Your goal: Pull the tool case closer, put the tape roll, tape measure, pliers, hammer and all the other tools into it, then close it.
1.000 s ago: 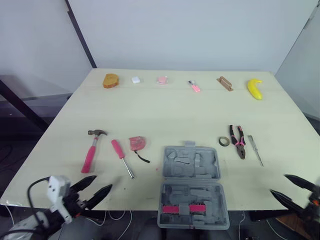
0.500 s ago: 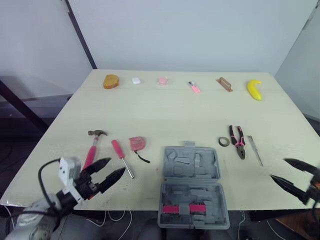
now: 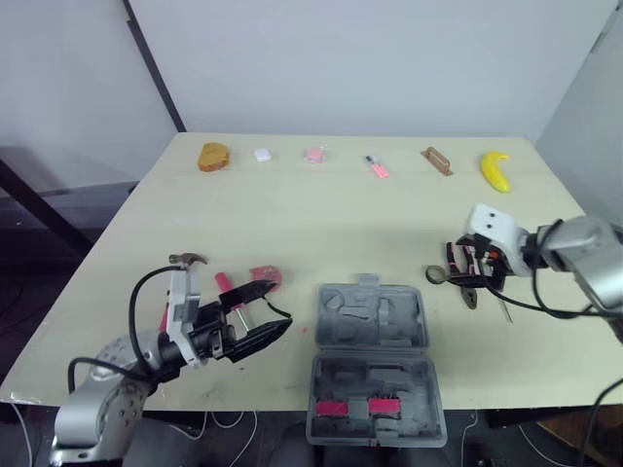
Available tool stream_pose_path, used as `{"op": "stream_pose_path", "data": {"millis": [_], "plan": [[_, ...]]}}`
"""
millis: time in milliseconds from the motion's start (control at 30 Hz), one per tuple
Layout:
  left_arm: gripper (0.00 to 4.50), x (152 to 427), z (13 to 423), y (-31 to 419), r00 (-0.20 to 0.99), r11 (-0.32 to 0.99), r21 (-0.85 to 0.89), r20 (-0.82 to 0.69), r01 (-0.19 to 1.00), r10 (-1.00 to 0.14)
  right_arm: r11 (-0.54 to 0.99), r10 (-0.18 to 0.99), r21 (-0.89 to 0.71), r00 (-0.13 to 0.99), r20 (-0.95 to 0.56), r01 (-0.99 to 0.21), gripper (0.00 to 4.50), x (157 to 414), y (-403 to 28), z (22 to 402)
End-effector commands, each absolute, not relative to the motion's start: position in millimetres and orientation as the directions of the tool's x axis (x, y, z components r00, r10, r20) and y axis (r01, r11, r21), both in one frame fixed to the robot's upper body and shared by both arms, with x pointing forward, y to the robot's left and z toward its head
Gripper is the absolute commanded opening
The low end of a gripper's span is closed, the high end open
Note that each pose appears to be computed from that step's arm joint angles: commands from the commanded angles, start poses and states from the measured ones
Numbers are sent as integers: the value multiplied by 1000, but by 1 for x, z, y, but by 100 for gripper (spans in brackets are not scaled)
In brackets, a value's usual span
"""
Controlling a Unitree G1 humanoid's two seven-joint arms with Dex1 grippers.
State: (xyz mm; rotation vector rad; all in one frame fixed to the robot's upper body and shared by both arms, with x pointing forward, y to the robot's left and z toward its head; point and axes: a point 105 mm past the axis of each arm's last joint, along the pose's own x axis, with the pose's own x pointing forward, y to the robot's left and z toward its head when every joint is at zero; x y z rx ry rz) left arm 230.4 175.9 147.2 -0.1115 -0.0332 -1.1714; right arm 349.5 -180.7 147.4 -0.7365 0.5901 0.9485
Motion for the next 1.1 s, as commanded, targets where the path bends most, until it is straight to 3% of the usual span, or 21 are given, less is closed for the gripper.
{"op": "stream_pose_path", "data": {"millis": [33,67,100,133,633,733,833,1000,1100], "plan": [[450,226,160,169,320,319,-26,121,947,-940,340,437,-292,426,-792,-894,334,365,-182,139],[450,226,160,169,319,319,-22,119,948,-940,334,431,-287,417,-801,-898,290,368,-181,137],[450,226,160,169,322,322,-22,122,947,-939,327,422,-275,399,-814,-904,290,371,-179,133],[450,226,160,169,327,328,-17,122,945,-937,310,406,-269,383,-830,-912,236,372,-178,128],[450,217,150,173,345,349,24,111,937,-932,293,333,-237,331,-883,-926,236,393,-169,86],[450,217,152,171,340,346,33,121,938,-933,297,313,-238,330,-891,-925,154,395,-172,81],[450,218,151,171,338,344,34,123,938,-933,297,309,-243,334,-890,-923,6,397,-172,79],[450,219,150,170,343,349,25,132,937,-930,261,340,-246,328,-882,-933,6,396,-166,93],[450,220,146,177,380,384,-3,141,923,-914,170,412,-229,281,-867,-958,6,387,-145,120]]}}
